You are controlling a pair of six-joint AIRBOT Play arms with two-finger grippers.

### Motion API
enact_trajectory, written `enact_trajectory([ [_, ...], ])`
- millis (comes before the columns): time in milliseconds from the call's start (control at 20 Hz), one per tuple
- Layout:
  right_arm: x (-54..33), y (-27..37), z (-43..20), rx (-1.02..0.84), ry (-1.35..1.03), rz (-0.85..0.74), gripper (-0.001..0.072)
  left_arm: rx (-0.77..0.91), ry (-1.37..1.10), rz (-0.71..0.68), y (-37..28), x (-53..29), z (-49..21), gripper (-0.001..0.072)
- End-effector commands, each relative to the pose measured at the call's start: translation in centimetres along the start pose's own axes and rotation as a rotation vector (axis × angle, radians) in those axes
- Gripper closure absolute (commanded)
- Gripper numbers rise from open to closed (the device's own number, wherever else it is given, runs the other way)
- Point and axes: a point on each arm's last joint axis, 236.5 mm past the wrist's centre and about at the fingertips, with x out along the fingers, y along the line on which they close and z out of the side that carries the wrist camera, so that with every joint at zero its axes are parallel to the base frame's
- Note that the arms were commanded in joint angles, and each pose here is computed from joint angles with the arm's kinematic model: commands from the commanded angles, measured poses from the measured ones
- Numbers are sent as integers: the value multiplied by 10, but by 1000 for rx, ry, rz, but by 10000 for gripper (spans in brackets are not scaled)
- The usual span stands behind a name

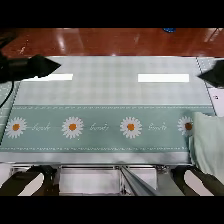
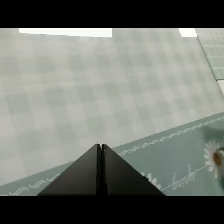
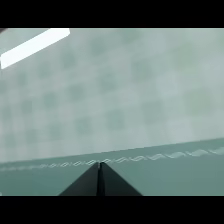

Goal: Fold the shirts.

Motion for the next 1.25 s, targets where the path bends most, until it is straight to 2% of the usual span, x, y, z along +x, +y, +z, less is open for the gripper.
enact_trajectory([
  [0,82,64,-31,-337,134,-93,691,182,142,168,10,46,2,688],
  [100,99,5,-48,-304,242,-380,691,141,341,382,70,58,-43,687],
  [150,99,-19,-56,-299,301,-476,691,70,427,438,89,60,-67,687],
  [250,99,-43,-64,-307,371,-565,691,13,519,438,98,69,-94,687],
  [1200,103,-41,-60,-313,349,-555,691,5,566,431,97,75,-106,687],
])
